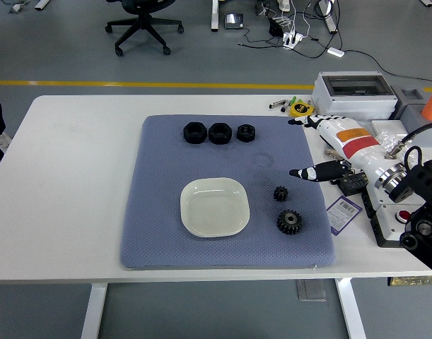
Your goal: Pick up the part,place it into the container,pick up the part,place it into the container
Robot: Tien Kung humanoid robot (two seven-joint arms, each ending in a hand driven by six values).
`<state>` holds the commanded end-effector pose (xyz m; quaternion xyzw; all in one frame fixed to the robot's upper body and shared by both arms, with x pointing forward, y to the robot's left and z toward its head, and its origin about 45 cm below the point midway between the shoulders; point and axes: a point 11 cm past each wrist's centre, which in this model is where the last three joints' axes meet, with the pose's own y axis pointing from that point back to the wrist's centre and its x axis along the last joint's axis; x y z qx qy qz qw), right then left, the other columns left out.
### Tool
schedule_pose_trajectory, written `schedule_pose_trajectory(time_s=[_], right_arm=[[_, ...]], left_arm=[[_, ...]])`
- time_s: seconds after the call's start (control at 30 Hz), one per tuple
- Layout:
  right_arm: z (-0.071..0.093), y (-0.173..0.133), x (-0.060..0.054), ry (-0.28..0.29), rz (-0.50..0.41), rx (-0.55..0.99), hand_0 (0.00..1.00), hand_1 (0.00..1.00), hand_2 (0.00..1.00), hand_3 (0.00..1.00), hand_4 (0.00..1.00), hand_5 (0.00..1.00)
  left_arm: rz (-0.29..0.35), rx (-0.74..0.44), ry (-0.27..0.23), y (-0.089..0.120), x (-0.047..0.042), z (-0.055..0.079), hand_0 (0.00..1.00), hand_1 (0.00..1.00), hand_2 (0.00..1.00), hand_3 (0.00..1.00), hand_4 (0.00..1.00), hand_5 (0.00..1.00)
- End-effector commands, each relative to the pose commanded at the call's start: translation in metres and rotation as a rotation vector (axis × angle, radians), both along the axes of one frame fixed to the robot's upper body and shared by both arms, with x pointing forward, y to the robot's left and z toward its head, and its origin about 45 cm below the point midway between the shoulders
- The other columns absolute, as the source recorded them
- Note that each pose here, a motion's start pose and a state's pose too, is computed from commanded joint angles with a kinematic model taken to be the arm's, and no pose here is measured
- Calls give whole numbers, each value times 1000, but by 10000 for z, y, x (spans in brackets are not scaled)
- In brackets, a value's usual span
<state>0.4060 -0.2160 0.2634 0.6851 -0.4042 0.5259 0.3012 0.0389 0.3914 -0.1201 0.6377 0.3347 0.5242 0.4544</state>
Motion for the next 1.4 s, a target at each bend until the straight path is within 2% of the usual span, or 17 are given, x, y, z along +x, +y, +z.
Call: schedule_pose_trajectory(time_s=[0.07, 0.13, 0.17, 0.27, 0.43, 0.67, 1.03, 1.37, 1.4], right_arm=[[-34, 16, 9, 6, 5, -12, 672, 666, 721, 749, 980, 232], [-149, 95, 37, 36, 25, -35, 672, 666, 721, 749, 980, 232], [-215, 118, 46, 54, 31, -46, 602, 638, 696, 664, 943, 206], [-381, 165, 85, 106, 35, -77, 602, 638, 696, 664, 943, 206], [-549, 203, 169, 152, 30, -116, 604, 639, 699, 666, 928, 206], [-656, 217, 277, 179, 19, -162, 603, 643, 695, 661, 914, 209], [-829, 183, 332, 201, 10, -231, 604, 644, 692, 644, 878, 202], [-895, 108, 372, 197, -13, -266, 603, 640, 688, 637, 864, 205], [-899, 107, 372, 198, -13, -268, 580, 630, 646, 611, 842, 197]], left_arm=[[0, 0, 1, 0, -2, 0, 715, 693, 647, 587, 634, 637], [-4, -1, 3, -1, -3, 0, 715, 693, 647, 587, 634, 637], [-4, -1, 3, -1, -2, 0, 715, 693, 648, 587, 633, 636], [-5, -2, 2, 0, 6, 1, 715, 693, 648, 587, 633, 636], [-8, 0, -3, 5, 38, 6, 715, 695, 648, 586, 634, 636], [-13, 3, -5, 17, 64, 13, 715, 695, 648, 587, 634, 636], [-25, 8, 0, 41, 91, 24, 716, 694, 647, 588, 634, 634], [-30, 9, 1, 42, 106, 27, 715, 693, 647, 586, 634, 633], [-30, 9, 1, 42, 106, 27, 715, 694, 647, 587, 633, 633]])
